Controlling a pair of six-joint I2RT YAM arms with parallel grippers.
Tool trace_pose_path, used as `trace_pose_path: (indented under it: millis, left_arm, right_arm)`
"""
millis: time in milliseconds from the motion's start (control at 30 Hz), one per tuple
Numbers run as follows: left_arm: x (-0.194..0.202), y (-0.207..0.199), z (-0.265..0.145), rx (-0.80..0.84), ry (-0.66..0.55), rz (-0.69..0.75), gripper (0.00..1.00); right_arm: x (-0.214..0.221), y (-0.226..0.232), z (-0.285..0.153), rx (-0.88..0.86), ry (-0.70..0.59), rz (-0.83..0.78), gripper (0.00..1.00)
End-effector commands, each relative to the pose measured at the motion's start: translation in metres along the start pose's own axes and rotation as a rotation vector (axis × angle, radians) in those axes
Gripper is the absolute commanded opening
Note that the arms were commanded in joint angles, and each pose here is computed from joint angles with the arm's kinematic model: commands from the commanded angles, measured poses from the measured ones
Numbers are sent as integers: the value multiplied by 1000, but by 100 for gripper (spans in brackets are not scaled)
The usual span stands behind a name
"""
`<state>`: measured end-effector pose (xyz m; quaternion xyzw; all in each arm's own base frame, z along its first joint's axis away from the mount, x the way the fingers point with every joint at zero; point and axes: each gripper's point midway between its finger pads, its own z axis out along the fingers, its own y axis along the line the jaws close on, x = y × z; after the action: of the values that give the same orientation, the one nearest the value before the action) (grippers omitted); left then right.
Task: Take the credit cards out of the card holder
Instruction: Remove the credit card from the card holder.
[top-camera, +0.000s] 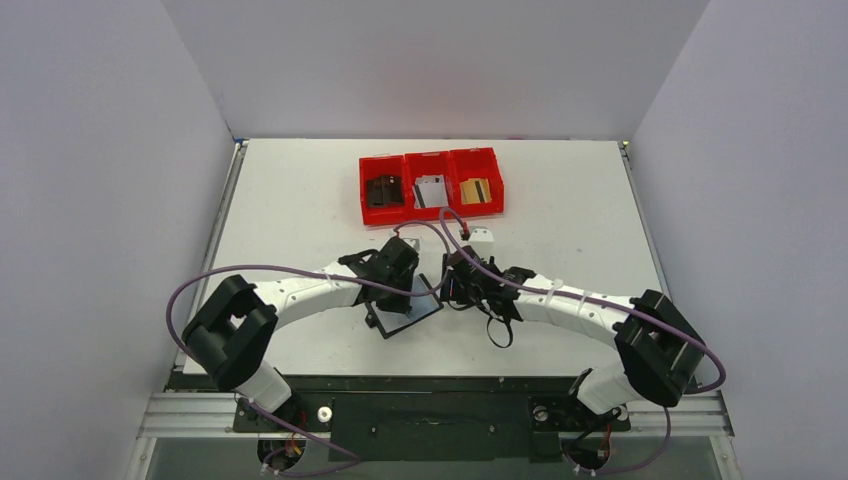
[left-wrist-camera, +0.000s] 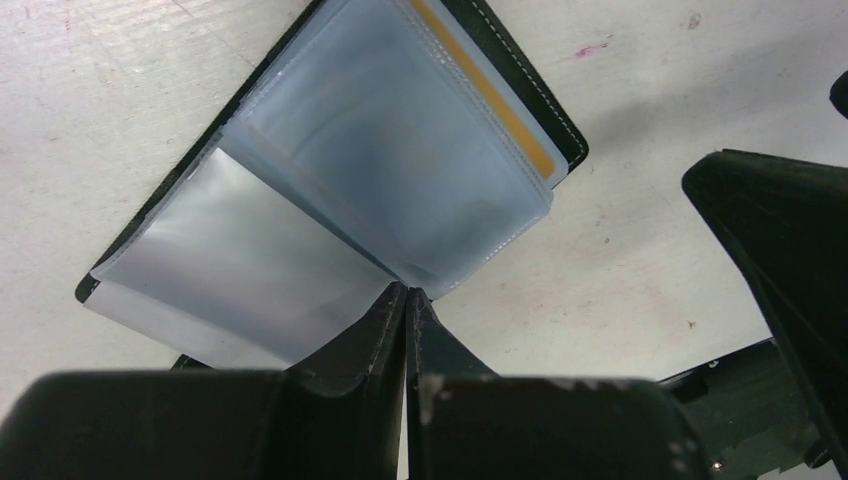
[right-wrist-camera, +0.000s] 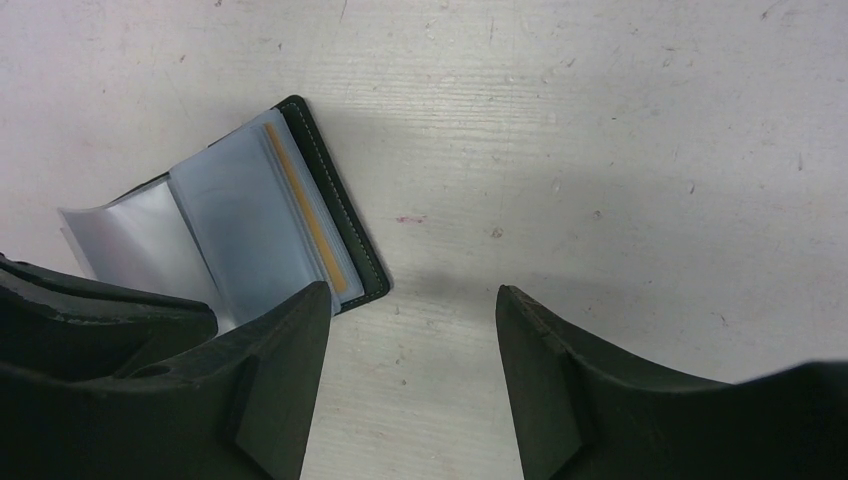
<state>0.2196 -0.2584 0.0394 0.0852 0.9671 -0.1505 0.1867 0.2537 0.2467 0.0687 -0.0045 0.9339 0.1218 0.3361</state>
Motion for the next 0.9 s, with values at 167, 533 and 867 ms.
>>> trace_pose_path:
  millis: [167,533,867]
  left_arm:
    - [-2,30,-8,-120,-32,-92,0]
    - [5,60,-23,-131,-51,-210,0]
    - [18,72,-6,-114,-11,-267,0]
  right_arm:
    - [-10,36,3,-99,-28,7,49]
    - [1,62,19,-122,11,-32,35]
    - [10,73,25,-117,27,-61,26]
